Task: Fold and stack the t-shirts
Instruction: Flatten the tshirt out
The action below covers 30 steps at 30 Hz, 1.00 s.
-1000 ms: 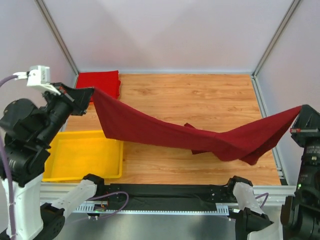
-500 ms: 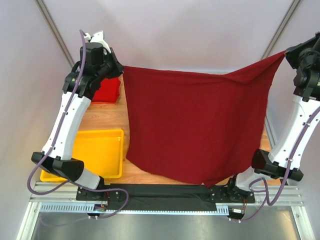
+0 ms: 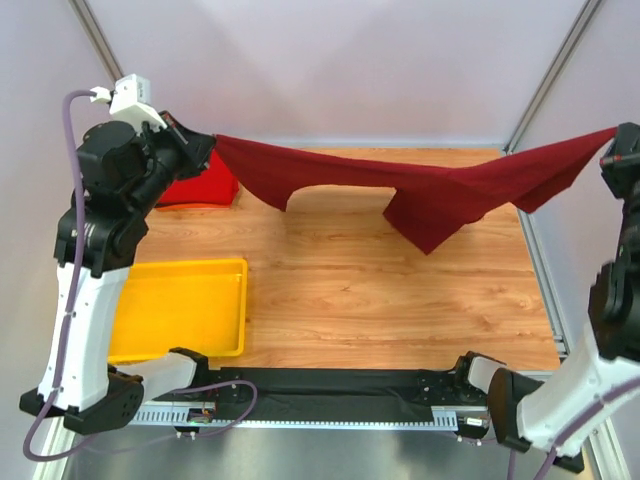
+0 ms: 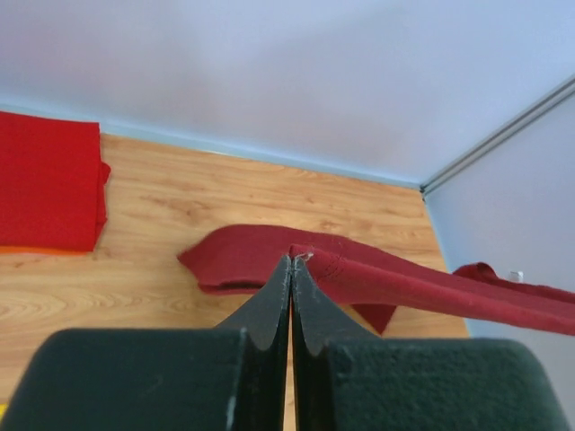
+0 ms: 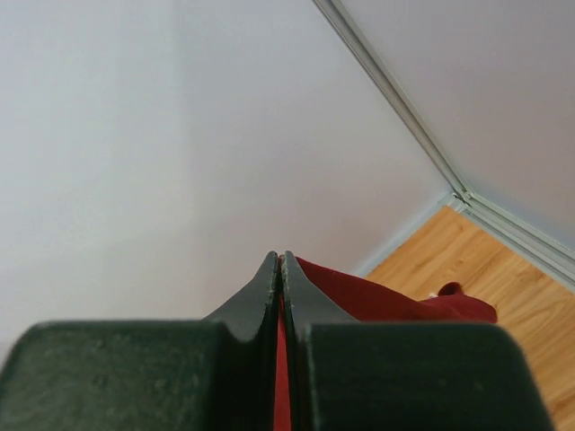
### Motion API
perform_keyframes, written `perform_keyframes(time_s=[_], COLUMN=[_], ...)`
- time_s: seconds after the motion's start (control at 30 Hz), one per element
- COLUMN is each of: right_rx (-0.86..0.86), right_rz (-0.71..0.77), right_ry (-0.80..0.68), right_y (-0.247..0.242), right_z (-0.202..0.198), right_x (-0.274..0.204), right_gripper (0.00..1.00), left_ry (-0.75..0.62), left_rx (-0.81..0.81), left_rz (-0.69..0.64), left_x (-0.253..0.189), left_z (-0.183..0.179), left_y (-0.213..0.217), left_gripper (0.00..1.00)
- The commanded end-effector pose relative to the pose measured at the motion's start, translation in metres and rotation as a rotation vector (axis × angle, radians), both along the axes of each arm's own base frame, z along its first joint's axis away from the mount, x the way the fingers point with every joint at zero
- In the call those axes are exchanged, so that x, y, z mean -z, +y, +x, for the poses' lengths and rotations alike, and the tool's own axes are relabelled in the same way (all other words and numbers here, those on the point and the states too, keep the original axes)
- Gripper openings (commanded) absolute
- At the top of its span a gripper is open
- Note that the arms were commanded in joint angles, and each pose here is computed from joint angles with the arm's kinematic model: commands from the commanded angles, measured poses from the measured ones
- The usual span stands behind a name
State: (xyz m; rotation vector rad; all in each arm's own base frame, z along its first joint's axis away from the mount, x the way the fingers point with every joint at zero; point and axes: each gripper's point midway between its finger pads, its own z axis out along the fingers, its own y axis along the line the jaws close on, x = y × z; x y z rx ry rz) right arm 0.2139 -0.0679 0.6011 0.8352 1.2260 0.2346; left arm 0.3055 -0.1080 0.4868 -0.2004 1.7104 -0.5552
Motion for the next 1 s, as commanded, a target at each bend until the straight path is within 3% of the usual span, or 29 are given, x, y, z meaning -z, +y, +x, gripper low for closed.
perform_keyframes(time_s=[0.0,0.2,0.4,0.6,0.63,0.83,0.97], right_rx=[0.0,0.049,0.148,-0.025,-0.055,-0.218,-0.213], right_rz=[0.022,0.03,0.109,0.182,0.156,0.065,-0.029], right_ry=[-0.032,0.108,0.366,0.333,0.257,0.166,0.117], right_y=[0.01,0.01,-0.007,-0.005,-0.007,-0.014,-0.02], right_z=[-0.026,-0.054,-0.058,0.032,0.053,0.148,0.156], right_x=[-0.004,0.038,0.101,0.123,0.107,0.071,0.036], right_gripper=[0.0,0.0,0.0,0.0,0.0,0.0,0.0], left_ry=[0.025,0.06,0.235,0.274,0.26,0.137,0.087], left_rx=[0.018,0.032,-0.002,-0.005,-0.018,-0.049,-0.053], left_rz=[-0.023,-0.029,0.019,0.063,0.072,0.063,0.045], left_x=[0.001,0.006,0.05,0.073,0.072,0.043,0.026], left_z=[-0.028,-0.053,-0.026,0.035,0.045,0.118,0.132], left_y=[0.002,0.006,0.002,-0.015,-0.016,-0.024,-0.028], left_gripper=[0.0,0.0,0.0,0.0,0.0,0.0,0.0])
